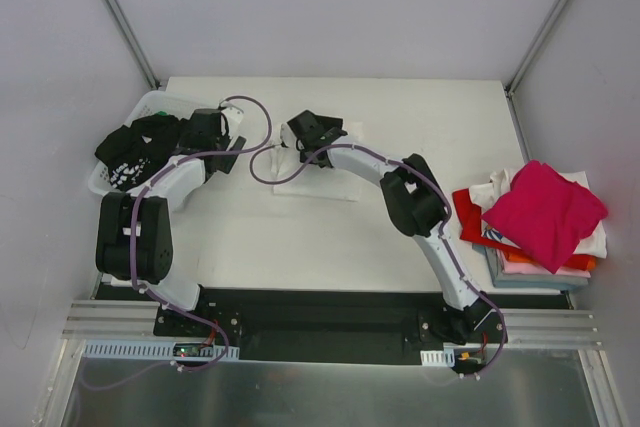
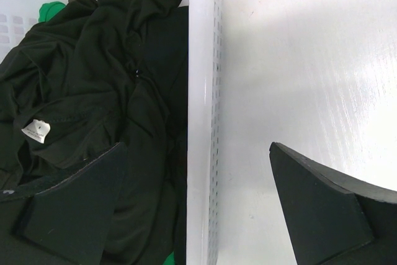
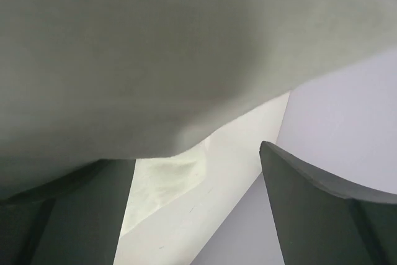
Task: Fold and stack the t-shirts
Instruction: Smooth out wrinkles on the folded tshirt, then put the neatly folded tshirt into the corner of the board with the right arm
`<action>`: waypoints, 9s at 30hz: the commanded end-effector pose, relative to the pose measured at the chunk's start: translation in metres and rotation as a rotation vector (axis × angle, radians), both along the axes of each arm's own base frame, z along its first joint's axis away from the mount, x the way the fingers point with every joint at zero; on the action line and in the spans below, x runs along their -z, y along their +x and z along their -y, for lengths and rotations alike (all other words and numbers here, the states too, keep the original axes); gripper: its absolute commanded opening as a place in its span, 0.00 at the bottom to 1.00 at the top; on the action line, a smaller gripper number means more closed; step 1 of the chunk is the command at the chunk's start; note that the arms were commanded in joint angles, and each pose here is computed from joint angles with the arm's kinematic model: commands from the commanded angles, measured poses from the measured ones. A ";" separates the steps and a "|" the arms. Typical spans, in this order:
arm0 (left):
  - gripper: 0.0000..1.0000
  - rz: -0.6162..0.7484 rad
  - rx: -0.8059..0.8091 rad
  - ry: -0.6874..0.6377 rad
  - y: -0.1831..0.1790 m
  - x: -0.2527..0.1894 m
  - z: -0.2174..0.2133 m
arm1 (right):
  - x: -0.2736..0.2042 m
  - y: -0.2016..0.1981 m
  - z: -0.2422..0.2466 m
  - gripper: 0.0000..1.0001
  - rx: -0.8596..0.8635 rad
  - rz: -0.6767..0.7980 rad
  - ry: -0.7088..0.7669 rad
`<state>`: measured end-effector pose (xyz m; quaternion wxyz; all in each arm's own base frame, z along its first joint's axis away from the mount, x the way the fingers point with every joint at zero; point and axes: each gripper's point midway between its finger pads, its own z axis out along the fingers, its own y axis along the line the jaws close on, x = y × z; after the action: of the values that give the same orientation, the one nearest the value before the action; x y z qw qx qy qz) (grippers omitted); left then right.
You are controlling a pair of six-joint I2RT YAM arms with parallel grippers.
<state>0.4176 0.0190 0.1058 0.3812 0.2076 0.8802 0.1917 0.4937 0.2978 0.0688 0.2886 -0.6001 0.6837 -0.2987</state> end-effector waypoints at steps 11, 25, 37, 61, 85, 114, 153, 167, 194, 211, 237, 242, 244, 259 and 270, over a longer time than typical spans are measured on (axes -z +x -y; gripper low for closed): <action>0.99 0.034 0.008 -0.027 -0.002 -0.010 0.004 | -0.117 0.001 0.004 0.86 0.064 0.229 0.156; 0.99 -0.007 0.019 -0.052 -0.010 0.007 0.009 | -0.118 -0.078 0.045 0.86 0.269 -0.177 0.576; 0.99 -0.018 0.023 -0.057 -0.021 0.009 0.012 | -0.075 -0.103 0.048 0.85 0.451 -0.760 1.042; 0.99 -0.025 0.017 -0.052 -0.021 0.011 0.013 | -0.028 -0.043 0.074 0.88 0.681 -1.090 1.343; 0.99 -0.143 0.115 -0.100 -0.036 0.014 0.046 | 0.000 -0.033 0.077 0.91 0.764 -1.149 1.378; 0.99 0.105 -0.003 0.140 0.034 -0.068 0.040 | 0.004 -0.046 0.074 0.94 0.745 -1.186 1.358; 0.99 -0.163 0.653 -0.368 0.003 0.009 0.207 | 0.010 -0.053 0.065 0.96 0.735 -1.204 1.326; 0.99 -0.267 0.706 -0.483 0.002 0.013 0.232 | 0.012 -0.054 0.060 0.97 0.730 -1.216 1.325; 0.99 -0.361 0.530 -0.233 -0.002 0.056 0.200 | 0.032 -0.069 0.031 0.98 0.714 -1.241 1.292; 0.99 -0.430 0.546 -0.288 -0.015 0.067 0.209 | 0.041 -0.083 0.023 0.98 0.710 -1.277 1.267; 0.99 -0.532 0.606 -0.396 -0.033 0.063 0.234 | 0.029 -0.103 0.002 0.98 0.651 -1.326 1.227; 0.99 -0.530 0.605 -0.389 -0.032 0.060 0.234 | 0.029 -0.113 -0.008 0.97 0.639 -1.367 1.220; 0.99 -0.527 0.606 -0.385 -0.032 0.059 0.233 | 0.029 -0.115 -0.010 0.96 0.635 -1.376 1.216; 0.99 -0.534 0.598 -0.357 -0.036 0.061 0.226 | 0.028 -0.126 -0.013 0.42 0.616 -1.391 1.172; 0.99 -0.524 0.583 -0.307 -0.037 0.061 0.215 | 0.011 -0.125 -0.002 0.01 0.570 -1.292 1.116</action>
<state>0.3828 -0.1986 0.0324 0.1988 0.4180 0.8765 -0.1324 0.3719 0.3027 0.0320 -0.0122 -0.1973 0.8799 0.4321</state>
